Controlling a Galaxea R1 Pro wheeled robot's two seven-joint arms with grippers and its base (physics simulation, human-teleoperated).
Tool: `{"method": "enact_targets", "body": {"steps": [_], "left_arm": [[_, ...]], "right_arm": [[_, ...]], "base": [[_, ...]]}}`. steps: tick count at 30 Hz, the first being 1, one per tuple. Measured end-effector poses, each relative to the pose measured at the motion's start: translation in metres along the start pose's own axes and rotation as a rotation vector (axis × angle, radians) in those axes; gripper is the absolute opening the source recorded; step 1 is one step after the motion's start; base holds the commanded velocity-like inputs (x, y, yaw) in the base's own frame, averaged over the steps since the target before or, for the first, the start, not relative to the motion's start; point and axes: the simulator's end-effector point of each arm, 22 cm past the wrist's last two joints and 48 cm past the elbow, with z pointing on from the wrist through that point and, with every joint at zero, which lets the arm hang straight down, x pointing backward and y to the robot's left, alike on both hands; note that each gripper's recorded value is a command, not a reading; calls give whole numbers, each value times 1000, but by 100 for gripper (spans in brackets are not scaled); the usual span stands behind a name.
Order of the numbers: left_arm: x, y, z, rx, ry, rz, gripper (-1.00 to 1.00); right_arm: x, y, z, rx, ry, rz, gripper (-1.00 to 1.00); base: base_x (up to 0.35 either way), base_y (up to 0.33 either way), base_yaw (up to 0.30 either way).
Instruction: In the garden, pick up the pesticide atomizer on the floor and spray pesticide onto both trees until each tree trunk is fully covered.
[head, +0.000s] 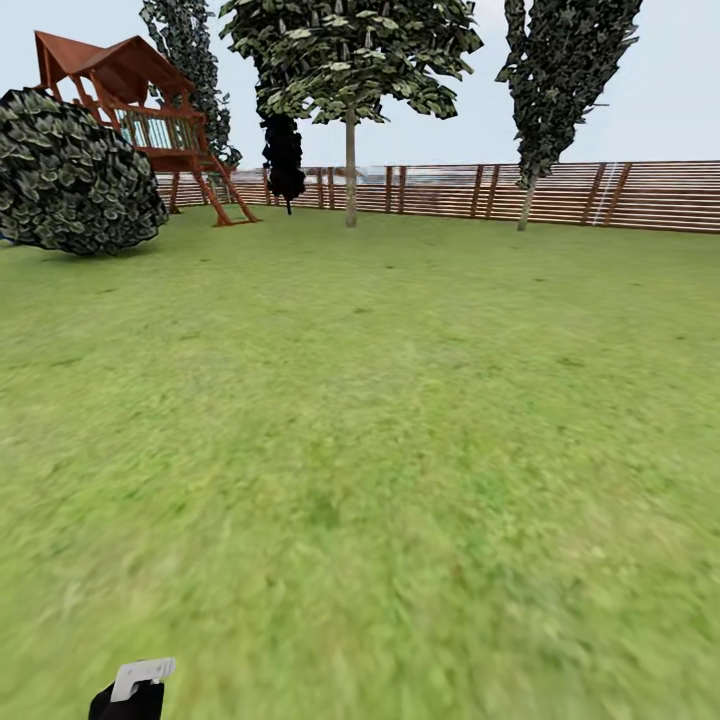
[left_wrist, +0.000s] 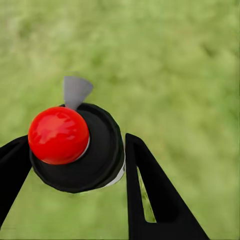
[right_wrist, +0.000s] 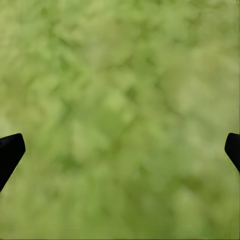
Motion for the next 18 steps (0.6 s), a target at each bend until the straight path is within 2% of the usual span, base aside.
{"method": "enact_targets", "body": {"steps": [18], "left_arm": [[0,0,0,0,0,0,-100]], "right_arm": [[0,0,0,0,0,0,100]], "base": [[338,0,0]]}}
